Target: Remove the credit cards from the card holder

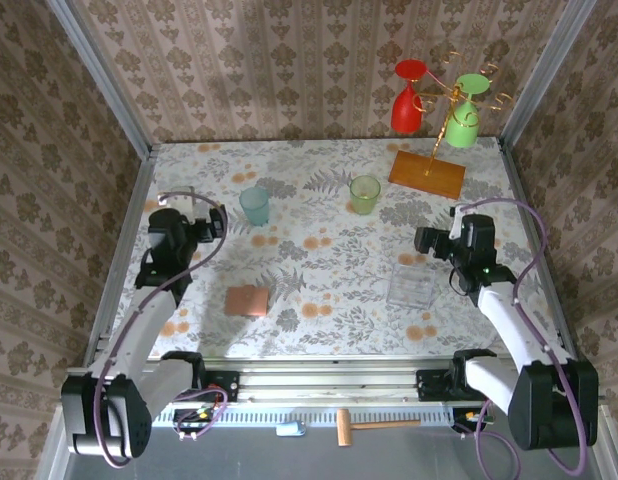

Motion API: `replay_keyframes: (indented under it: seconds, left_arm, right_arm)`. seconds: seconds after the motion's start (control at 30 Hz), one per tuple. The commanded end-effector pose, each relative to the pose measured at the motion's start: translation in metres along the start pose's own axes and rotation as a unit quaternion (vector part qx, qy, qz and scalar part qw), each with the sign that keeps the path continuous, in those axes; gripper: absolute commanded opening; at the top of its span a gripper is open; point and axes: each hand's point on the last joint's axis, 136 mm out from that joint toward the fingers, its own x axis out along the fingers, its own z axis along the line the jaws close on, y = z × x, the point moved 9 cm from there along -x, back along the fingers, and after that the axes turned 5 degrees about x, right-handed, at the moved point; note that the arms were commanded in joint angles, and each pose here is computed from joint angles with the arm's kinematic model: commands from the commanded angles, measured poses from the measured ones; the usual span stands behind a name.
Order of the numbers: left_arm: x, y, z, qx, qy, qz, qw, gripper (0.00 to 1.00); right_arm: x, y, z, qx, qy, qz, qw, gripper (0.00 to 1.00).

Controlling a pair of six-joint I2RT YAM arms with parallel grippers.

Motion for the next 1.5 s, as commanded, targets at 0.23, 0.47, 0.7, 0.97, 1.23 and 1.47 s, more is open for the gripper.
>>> replay_keyframes:
  seconds: [0.23, 0.47, 0.7, 0.97, 1.23, 1.47]
  left_arm:
    - [-0.025, -0.018, -0.010, -0.044, 0.077, 0.134, 0.987, 1.00]
    - [-0.038, -0.030, -0.016, -0.009, 0.132, 0.166, 0.977, 1.00]
    - [-0.027, -0.014, -0.010, -0.013, 0.105, 0.163, 0.981, 1.00]
    - [-0.027, -0.001, 0.002, -0.012, 0.070, 0.186, 0.980, 1.00]
    - [-0.028, 0.002, 0.007, -0.001, 0.053, 0.190, 0.980, 1.00]
    - [-0.027, 0.004, 0.010, -0.008, 0.049, 0.194, 0.980, 1.00]
  right_arm:
    - [-0.034, 0.031, -0.006, 0.102, 0.039, 0.115, 0.987, 0.95]
    - [-0.038, 0.038, -0.007, 0.139, 0.056, 0.156, 0.976, 0.80]
    - [-0.036, 0.039, -0.007, 0.133, 0.049, 0.162, 0.977, 0.61]
    - [-0.026, 0.043, -0.010, 0.132, 0.065, 0.172, 0.974, 0.38]
    - [-0.019, 0.051, -0.007, 0.137, 0.050, 0.192, 0.971, 0.25]
    - [-0.015, 0.057, -0.006, 0.134, 0.053, 0.201, 0.969, 0.24]
